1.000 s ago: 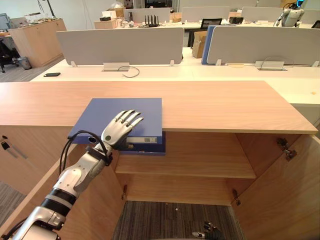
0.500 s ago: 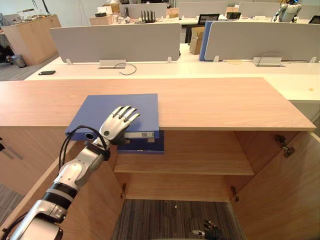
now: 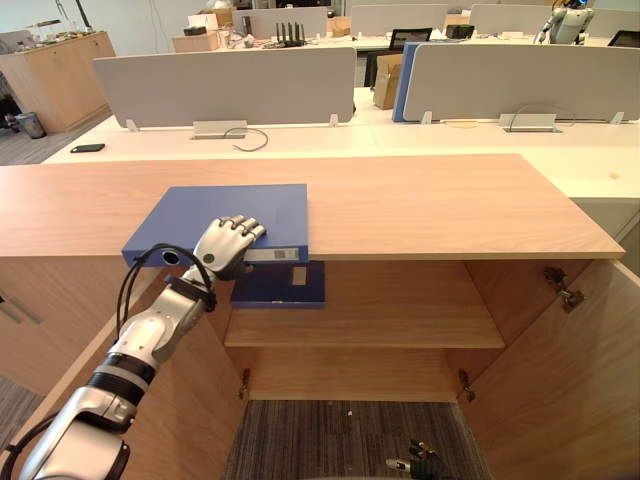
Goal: Walk over to the cabinet, pick up the folder, carry it to the office cabinet, place the folder inside the office cabinet, then close the office cabinet door
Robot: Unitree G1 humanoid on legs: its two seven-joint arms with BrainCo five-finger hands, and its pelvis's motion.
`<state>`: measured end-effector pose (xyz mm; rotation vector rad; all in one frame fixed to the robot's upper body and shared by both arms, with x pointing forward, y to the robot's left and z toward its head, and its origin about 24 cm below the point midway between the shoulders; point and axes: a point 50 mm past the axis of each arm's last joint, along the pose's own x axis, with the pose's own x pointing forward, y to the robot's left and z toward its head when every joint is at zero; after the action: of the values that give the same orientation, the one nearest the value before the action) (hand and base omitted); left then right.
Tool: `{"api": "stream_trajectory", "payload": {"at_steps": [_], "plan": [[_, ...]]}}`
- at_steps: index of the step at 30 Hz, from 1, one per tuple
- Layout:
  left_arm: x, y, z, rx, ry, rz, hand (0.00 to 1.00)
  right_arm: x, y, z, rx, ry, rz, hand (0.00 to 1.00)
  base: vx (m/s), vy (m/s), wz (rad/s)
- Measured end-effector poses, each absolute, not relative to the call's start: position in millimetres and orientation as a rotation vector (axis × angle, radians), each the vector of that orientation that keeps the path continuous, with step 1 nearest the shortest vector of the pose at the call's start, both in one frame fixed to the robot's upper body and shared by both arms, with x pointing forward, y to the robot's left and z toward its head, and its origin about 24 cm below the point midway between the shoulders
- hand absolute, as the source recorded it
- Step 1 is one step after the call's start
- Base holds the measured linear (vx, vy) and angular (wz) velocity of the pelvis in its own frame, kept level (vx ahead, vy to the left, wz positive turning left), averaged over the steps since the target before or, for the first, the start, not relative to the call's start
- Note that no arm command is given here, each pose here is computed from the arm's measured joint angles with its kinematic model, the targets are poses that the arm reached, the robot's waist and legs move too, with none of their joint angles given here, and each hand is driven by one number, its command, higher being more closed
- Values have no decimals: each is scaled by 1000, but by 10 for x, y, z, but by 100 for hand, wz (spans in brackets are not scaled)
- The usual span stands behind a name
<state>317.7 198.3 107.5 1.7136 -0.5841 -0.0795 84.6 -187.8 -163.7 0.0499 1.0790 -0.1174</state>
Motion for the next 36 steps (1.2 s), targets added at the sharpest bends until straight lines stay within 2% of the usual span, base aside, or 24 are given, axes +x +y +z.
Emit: {"api": "stream_trajectory", "payload": {"at_steps": [12,15,20,24,26,30,32,36], "plan": [[3255,1984,1086,1696,-553,-28,100,868,-1876,-1633,25,1077,-97,0,0,0,0],[3107,1927,1211,1610,-607,69,100,882,-1876,-1630,25,1074,-97,0,12,2,0],[2504,1540,1512,1253,-838,200,100,834,-1908,-1639,72,1081,-159,0,36,1,1],[1921,1236,1801,814,-1036,147,100,843,-1871,-1619,140,1043,-228,0,0,0,0],[1754,1158,1887,667,-1092,75,100,944,-1846,-1545,185,963,-249,0,-44,5,-3],[1601,1188,1986,422,-1113,-11,100,1285,-1764,-1236,275,708,-247,0,-91,19,-13],[1562,1266,2009,307,-1091,19,100,1458,-1753,-986,302,553,-241,0,-98,16,-4],[1537,1439,2032,223,-1067,114,100,1693,-1805,-552,320,315,-240,0,-47,6,0]]}}
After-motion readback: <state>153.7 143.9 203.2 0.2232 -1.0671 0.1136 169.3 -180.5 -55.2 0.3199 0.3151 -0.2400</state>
